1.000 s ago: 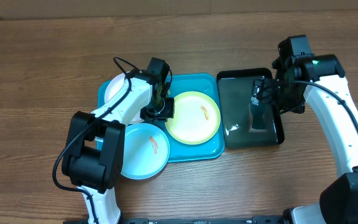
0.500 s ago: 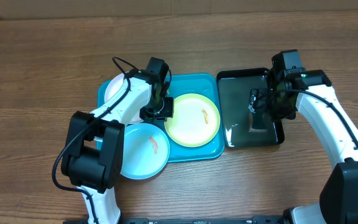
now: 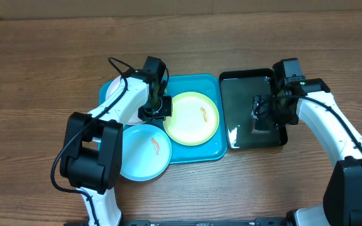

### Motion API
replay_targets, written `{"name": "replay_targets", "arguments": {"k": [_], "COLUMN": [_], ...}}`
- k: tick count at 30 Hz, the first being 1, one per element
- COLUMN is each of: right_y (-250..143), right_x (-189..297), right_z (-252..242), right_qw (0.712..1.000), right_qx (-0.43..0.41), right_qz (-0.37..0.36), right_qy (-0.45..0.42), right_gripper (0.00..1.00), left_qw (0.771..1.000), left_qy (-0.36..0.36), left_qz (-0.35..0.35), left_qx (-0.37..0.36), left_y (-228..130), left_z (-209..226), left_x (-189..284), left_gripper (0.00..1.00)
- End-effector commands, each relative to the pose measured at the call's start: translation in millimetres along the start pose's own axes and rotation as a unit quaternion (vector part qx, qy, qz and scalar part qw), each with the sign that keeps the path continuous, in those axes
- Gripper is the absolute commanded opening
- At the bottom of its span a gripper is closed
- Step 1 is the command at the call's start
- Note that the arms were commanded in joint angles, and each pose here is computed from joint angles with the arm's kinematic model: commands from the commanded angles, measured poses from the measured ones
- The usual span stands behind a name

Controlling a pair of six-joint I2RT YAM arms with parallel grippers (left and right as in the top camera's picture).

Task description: Clean dirty plates on tray and stack at the side

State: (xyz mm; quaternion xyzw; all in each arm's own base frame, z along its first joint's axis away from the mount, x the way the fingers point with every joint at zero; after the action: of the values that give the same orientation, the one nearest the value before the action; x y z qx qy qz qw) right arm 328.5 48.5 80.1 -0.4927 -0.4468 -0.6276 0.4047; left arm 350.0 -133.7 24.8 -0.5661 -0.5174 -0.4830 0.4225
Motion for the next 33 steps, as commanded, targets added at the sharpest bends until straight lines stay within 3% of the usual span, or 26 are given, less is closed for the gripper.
{"name": "replay_targets", "arguments": {"k": [1, 7, 12, 14, 29, 33], "right_y": [-1, -2, -3, -3, -4, 0], "right_x": [-4, -4, -6, -11, -42, -43], "right_z": [-3, -4, -3, -4, -6, -4], "right_qw": [1.0, 1.0, 1.0, 1.0, 0.999, 0.998], "right_qx": [0.003, 0.002, 0.005, 0.005, 0.02, 0.022], "right_qz": [-0.002, 0.002, 0.0, -0.002, -0.039, -0.05], "right_qy": [-0.011, -0.012, -0.012, -0.011, 0.004, 0.008], "right_gripper": [0.86, 0.87, 0.67, 0.63, 0.63, 0.5], "left_qw": [1.0, 1.0, 1.0, 1.0, 1.0, 1.0], "left_qy": [0.012, 0.011, 0.011, 0.011, 0.011, 0.011], "left_qz": [0.007, 0.004, 0.0, 0.0, 0.0, 0.0], "left_qx": [0.013, 0.013, 0.012, 0.012, 0.012, 0.012], "left_y": [-2, -1, 1, 1, 1, 1], "left_z": [9, 8, 8, 8, 8, 8], "left_x": [-7, -7, -7, -7, -7, -7], "left_gripper": [0.04, 0.04, 0.04, 0.04, 0.04, 0.04]}}
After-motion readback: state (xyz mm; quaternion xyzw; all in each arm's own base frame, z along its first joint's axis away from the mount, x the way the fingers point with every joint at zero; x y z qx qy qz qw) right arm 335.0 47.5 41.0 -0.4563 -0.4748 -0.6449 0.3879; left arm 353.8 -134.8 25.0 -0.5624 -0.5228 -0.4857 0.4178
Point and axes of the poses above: each gripper's point midway between its finger pads, its own x axis back along the fingers, its own z axis along the line the jaws close on, y = z × x, the point moved 1 cm from there along x, back along the fingers, and after that the axes turned 7 degrees about -x, right-handed, at the moved point
